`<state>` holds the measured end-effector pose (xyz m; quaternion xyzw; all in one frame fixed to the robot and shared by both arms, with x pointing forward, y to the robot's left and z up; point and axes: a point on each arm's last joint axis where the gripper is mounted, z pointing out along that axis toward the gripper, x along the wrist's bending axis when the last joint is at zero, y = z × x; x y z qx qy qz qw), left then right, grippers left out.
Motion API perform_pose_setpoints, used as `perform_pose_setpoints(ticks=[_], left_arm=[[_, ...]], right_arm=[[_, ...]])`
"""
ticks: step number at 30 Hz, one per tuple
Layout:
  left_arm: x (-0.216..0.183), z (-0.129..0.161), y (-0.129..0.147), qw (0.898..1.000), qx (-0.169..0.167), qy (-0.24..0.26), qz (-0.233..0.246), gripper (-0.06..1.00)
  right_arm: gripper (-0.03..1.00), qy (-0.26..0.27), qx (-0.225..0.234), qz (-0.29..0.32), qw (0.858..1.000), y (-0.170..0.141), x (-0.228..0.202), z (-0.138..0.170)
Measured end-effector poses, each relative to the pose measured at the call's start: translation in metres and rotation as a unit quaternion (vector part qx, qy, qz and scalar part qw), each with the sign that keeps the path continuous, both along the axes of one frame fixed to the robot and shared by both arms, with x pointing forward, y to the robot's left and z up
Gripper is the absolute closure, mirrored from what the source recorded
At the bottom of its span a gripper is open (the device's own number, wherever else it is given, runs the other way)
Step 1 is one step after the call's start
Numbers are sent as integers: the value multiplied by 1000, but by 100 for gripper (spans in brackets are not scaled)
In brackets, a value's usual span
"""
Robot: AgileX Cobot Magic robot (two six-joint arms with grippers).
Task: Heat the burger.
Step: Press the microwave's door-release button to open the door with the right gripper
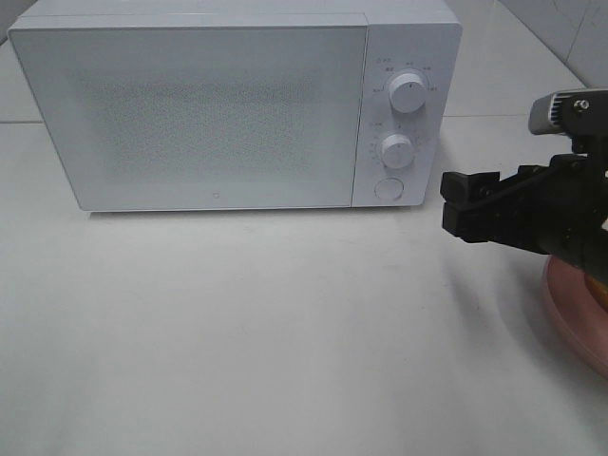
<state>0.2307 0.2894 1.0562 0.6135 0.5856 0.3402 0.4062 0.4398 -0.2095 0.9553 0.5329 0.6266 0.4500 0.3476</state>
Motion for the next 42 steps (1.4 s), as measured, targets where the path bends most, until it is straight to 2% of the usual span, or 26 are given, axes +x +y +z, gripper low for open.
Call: perform_pose_setpoints(ticks=[19,31,37,38,39,41,42], left_arm=[[0,0,0,1000,0,0,0,-4],[0,0,0,1000,0,0,0,-4],[0,0,0,1000,0,0,0,-4],[0,0,0,1000,0,0,0,-4],[0,0,0,1000,0,0,0,-4],[0,0,0,1000,0,0,0,-4],[0,0,0,1000,0,0,0,-4]], right_arm=[[21,-18,-44,-66,997,32,-12,-37],[21,-19,-41,-71,996,41,-9,-41],[22,-8,-13,-79,997,41,-9,-42],[22,-5,11,-89,996,41,-9,-42],[22,-5,11,-89,996,41,-9,-42],[25,5,57,-106,993,41,-9,-43],[25,5,57,-106,993,41,-9,-43]])
